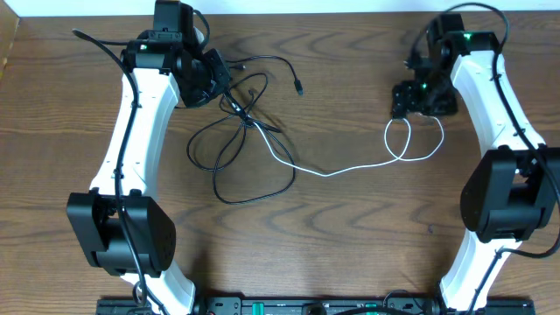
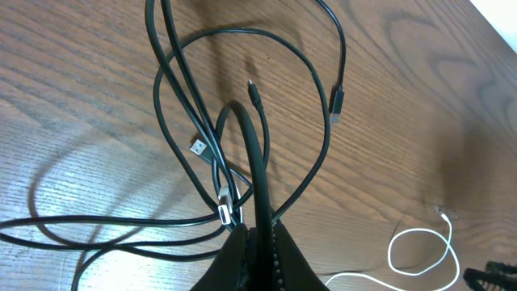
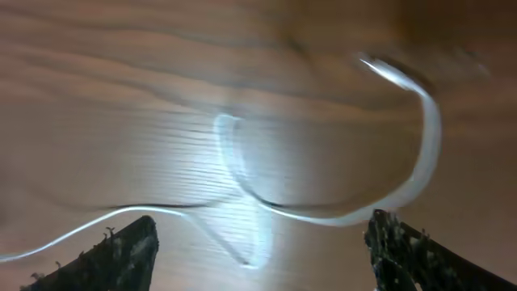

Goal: Untangle cables

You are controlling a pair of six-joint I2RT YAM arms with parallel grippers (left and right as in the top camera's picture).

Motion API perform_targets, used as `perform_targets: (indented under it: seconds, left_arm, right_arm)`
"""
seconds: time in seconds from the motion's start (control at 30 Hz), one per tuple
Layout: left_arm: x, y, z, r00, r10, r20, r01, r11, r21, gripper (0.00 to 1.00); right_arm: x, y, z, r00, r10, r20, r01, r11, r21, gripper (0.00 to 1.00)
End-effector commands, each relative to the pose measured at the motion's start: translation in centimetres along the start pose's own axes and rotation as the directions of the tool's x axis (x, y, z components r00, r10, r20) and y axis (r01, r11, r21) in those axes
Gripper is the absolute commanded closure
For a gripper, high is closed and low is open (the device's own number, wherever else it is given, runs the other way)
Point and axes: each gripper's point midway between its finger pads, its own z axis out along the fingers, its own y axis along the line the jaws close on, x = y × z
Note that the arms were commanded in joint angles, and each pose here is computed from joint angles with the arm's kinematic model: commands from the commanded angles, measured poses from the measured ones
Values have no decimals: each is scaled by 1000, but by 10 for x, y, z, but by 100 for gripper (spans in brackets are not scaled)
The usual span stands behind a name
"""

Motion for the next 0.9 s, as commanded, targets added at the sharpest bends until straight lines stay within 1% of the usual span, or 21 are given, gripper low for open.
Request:
perform_targets:
  seconds: [0.0, 0.03, 0.07, 0.13, 0.2, 0.27, 0.3, 0.43, 0.53, 0.63, 0.77, 0.8, 0.87]
  left_arm:
    - [5, 4, 5, 998, -54, -23, 54, 999, -7, 92]
    - [5, 4, 5, 998, -61, -23, 61, 998, -6, 92]
    - [5, 4, 5, 998, -67, -22, 67, 998, -7, 92]
    - [5, 4, 5, 996, -87, -22, 87, 996, -7, 93]
    - [4, 4, 5, 995, -95, -22, 95, 995, -8, 92]
    - [4, 4, 5, 995, -95, -21, 95, 995, -8, 92]
    - [3, 7, 5, 995, -95, -10, 95, 995, -23, 92]
    - [0, 11, 5, 996, -94, 6, 94, 995, -43, 92]
    - [0, 11, 5, 996, -94, 6, 94, 995, -43, 92]
    - [0, 11, 5, 996, -94, 6, 94, 995, -43, 92]
    - [0, 11, 5, 996, -94, 6, 94, 995, -43, 92]
    - [0, 11, 5, 996, -94, 6, 94, 995, -43, 92]
    - [0, 11, 5, 996, -93, 8, 93, 995, -41, 92]
  right_arm:
    - [-7, 95, -26, 928, -329, 174, 371, 854, -364, 23]
    - [-4, 112, -29, 906, -368, 207, 422, 809, -409, 23]
    - [-2, 123, -28, 888, -404, 221, 460, 783, -418, 23]
    - [3, 136, -20, 857, -468, 216, 515, 765, -388, 23]
    - [9, 143, -10, 830, -527, 182, 556, 764, -327, 18]
    - [17, 151, 1, 796, -588, 144, 603, 747, -279, 17]
    - [29, 164, 9, 739, -661, 131, 667, 692, -275, 16]
    - [52, 184, 22, 650, -751, 112, 743, 599, -297, 18]
    - [63, 190, 31, 631, -770, 96, 753, 579, -311, 20]
    - [70, 192, 40, 626, -775, 86, 754, 573, -323, 20]
    - [81, 194, 49, 625, -777, 76, 746, 565, -352, 24]
    - [82, 195, 50, 624, -777, 81, 745, 561, -362, 24]
    - [86, 202, 51, 607, -786, 115, 755, 526, -393, 25]
